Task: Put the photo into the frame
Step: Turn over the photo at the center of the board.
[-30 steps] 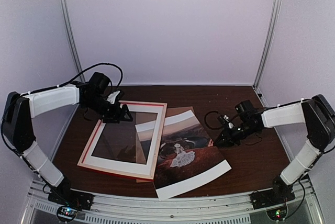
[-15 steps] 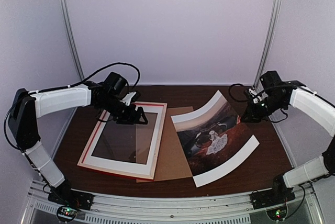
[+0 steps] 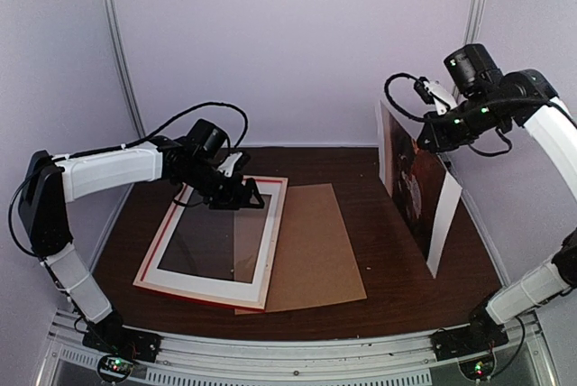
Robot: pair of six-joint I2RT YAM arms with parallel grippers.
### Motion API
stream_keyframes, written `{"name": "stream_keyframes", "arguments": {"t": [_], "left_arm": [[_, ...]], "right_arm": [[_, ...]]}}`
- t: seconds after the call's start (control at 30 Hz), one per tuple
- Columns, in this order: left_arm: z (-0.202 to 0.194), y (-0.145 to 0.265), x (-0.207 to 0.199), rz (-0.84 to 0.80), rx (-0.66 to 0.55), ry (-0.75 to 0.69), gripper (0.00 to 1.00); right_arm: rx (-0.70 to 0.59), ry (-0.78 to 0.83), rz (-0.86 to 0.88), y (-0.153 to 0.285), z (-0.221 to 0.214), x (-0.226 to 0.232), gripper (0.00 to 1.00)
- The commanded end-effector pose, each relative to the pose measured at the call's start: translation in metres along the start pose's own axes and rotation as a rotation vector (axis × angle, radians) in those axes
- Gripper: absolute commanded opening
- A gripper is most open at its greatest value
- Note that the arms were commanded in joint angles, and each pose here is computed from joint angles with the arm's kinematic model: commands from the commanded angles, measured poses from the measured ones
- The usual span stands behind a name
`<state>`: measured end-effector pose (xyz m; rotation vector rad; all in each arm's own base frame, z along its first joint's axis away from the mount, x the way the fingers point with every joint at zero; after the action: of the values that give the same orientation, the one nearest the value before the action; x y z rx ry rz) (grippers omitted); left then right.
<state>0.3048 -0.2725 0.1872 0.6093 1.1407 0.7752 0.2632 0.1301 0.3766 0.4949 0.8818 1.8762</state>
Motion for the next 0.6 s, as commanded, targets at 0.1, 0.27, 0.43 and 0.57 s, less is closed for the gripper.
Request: {"name": "stream_keyframes", "arguments": {"t": [0.1,0.27,0.43,0.57], "left_arm": [[0.01,0.008,-0.014,-0.073,-0.093,0.063,0.86],[0.006,0.003,-0.012,-0.123,-0.11,0.137,0.86],[0.001,-0.006,-0.008,-0.134,-0.093,0.159,0.86],[-0.001,-0.009,-0.005,-0.123,-0.087,0.157,0.86]], "right_arm": [[0.108,0.127,-0.012,-0.065,0.01,0.063,0.0],[0.129,0.12,0.085,-0.117,0.001,0.104,0.0],[0.128,0.09,0.1,-0.133,-0.01,0.111,0.0],[0.155,-0.017,-0.053,-0.151,-0.034,0.049,0.03]]}}
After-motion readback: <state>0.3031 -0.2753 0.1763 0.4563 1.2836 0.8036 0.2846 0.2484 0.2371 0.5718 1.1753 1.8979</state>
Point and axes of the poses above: each gripper's point midway between its finger pads, its own y axis back along the fingers, its own x axis along the line the jaws close on, z = x × y, the point moved 5 cm from there along y, back along the fingers, and after that the axes turned 12 degrees about y, right-handed, at the moved point
